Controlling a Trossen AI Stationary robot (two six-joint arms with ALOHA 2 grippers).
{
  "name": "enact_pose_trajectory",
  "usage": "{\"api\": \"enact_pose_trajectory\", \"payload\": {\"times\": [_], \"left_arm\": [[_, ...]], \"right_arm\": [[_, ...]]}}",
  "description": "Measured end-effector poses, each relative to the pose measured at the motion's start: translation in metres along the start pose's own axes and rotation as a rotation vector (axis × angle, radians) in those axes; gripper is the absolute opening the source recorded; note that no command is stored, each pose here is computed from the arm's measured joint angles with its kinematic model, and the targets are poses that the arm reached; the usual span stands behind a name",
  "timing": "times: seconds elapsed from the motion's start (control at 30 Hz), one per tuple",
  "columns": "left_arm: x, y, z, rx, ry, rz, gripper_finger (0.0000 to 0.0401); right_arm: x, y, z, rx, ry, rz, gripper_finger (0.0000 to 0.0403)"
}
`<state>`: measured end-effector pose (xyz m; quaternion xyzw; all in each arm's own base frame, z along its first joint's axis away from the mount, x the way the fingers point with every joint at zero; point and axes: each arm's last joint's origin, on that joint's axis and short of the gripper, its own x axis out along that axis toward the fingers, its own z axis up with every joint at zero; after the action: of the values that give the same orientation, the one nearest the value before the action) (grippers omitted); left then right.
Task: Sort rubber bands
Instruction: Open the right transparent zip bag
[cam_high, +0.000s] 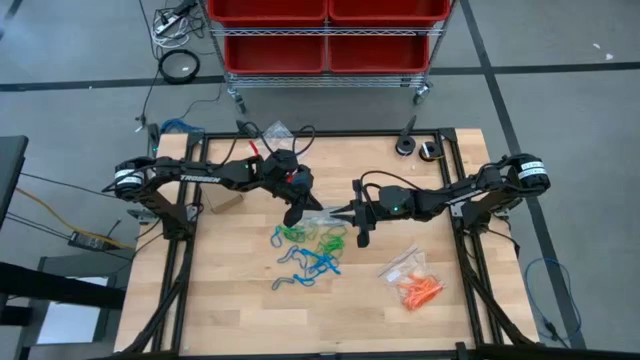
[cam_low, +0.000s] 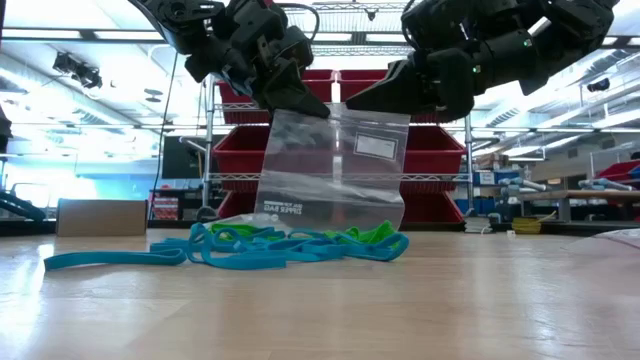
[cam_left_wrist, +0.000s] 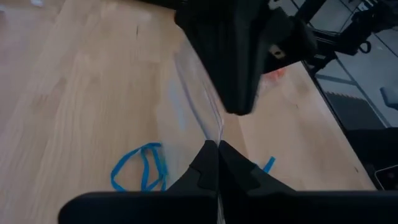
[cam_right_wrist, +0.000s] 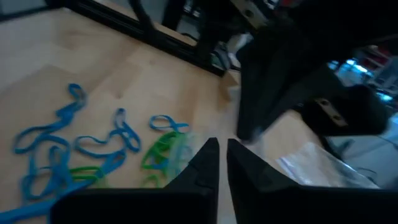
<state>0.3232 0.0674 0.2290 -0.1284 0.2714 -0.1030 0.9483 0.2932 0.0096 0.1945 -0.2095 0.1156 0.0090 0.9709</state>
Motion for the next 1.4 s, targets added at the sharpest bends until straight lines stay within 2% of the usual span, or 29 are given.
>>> {"api": "enact_pose_trajectory", "payload": {"times": [0.17, 0.3, 0.6, 0.77, 0.9, 1.17, 1.4], "left_arm": [[-0.001, 0.004, -0.003, -0.026, 0.026, 0.059, 0.0003], [-0.002, 0.005, -0.005, -0.038, 0.044, 0.072, 0.0003], [-0.002, 0.004, -0.005, -0.051, 0.041, 0.046, 0.0002], [-0.001, 0.003, -0.009, -0.044, 0.088, 0.038, 0.0002], [-0.001, 0.002, -0.010, -0.033, 0.094, 0.002, 0.0002], [0.002, -0.004, -0.008, 0.016, 0.076, -0.019, 0.0002], [0.002, -0.005, -0.006, 0.034, 0.063, -0.011, 0.0002]], "right_arm": [[0.000, 0.003, 0.002, 0.006, -0.019, 0.038, 0.0064], [-0.001, 0.009, 0.004, -0.009, -0.010, 0.028, 0.0087], [-0.001, 0.013, 0.000, 0.001, 0.037, 0.034, 0.0085], [-0.006, 0.009, 0.002, -0.028, 0.104, -0.083, 0.0086], [-0.009, 0.004, 0.002, -0.023, 0.123, -0.095, 0.0096], [-0.008, -0.001, -0.007, 0.083, 0.160, -0.048, 0.0129], [-0.008, -0.008, -0.011, 0.210, 0.138, 0.046, 0.0157]]}}
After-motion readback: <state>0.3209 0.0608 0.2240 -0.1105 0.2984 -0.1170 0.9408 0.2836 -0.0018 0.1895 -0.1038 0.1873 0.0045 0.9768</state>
